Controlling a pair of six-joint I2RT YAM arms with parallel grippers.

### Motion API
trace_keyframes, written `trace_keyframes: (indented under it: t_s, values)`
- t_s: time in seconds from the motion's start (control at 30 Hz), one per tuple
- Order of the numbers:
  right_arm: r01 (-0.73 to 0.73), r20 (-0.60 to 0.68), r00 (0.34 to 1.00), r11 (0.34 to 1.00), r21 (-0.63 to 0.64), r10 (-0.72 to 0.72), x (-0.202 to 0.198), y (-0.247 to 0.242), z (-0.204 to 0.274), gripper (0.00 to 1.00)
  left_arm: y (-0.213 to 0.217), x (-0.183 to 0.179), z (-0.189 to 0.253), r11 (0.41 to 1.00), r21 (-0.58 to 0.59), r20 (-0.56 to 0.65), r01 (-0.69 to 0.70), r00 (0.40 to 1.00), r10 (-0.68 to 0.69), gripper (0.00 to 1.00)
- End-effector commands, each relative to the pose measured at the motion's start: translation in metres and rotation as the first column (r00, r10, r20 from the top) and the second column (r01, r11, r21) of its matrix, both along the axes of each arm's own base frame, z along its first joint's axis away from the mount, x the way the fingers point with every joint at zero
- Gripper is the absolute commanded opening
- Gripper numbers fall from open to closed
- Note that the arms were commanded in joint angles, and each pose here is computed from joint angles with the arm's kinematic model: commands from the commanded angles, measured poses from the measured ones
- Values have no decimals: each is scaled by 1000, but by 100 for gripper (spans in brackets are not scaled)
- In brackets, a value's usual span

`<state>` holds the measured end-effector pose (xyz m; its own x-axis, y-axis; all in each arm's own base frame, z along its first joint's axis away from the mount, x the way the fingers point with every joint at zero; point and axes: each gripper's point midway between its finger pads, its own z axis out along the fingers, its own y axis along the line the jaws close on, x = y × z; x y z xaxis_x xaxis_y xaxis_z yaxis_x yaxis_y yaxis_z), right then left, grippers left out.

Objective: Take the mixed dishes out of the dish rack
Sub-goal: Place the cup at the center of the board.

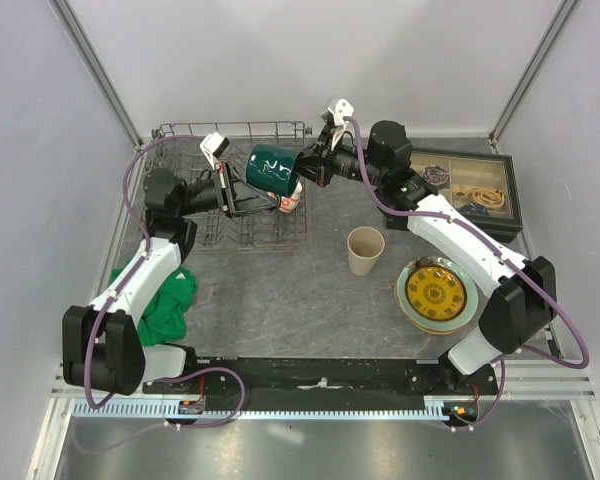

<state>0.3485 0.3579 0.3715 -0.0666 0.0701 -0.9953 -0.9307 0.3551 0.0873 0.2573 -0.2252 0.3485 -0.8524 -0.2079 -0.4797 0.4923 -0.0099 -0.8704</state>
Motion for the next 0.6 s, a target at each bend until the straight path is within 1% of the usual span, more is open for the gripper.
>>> trace_keyframes:
  t_s: [0.0, 0.03, 0.07, 0.13, 0.17, 0.23, 0.27, 0.37, 0.57]
  values:
    - [11, 11, 1000, 1000, 25, -11, -8, -2, 17, 0, 0, -10, 10, 1000, 13, 197, -8, 980, 5, 24]
    - [12, 10, 1000, 1000, 21, -13, -8, -2, 15, 0, 1, -8, 8, 1000, 16, 190, -14, 982, 11, 30]
    - [14, 12, 1000, 1000, 19, -14, -8, -2, 14, 0, 2, -8, 8, 1000, 18, 191, -18, 981, 14, 39]
    - [19, 17, 1000, 1000, 19, -19, -8, -4, 15, 0, 5, -9, 8, 999, 19, 200, -30, 979, 26, 49]
    - [20, 16, 1000, 1000, 18, -21, -8, -4, 15, 0, 5, -8, 8, 999, 21, 198, -34, 980, 29, 58]
    - [20, 20, 1000, 1000, 19, -21, -10, -5, 17, 0, 8, -9, 8, 999, 21, 207, -46, 977, 40, 66]
    - [20, 21, 1000, 1000, 20, -21, -10, -5, 18, 0, 9, -9, 9, 999, 21, 207, -49, 977, 43, 74]
    - [24, 27, 999, 1000, 21, -24, -10, -7, 20, 0, 13, -9, 10, 998, 22, 214, -64, 975, 58, 80]
    - [37, 36, 999, 999, 27, -38, -12, -13, 25, 0, 16, -11, 9, 996, 40, 242, -85, 968, 73, 84]
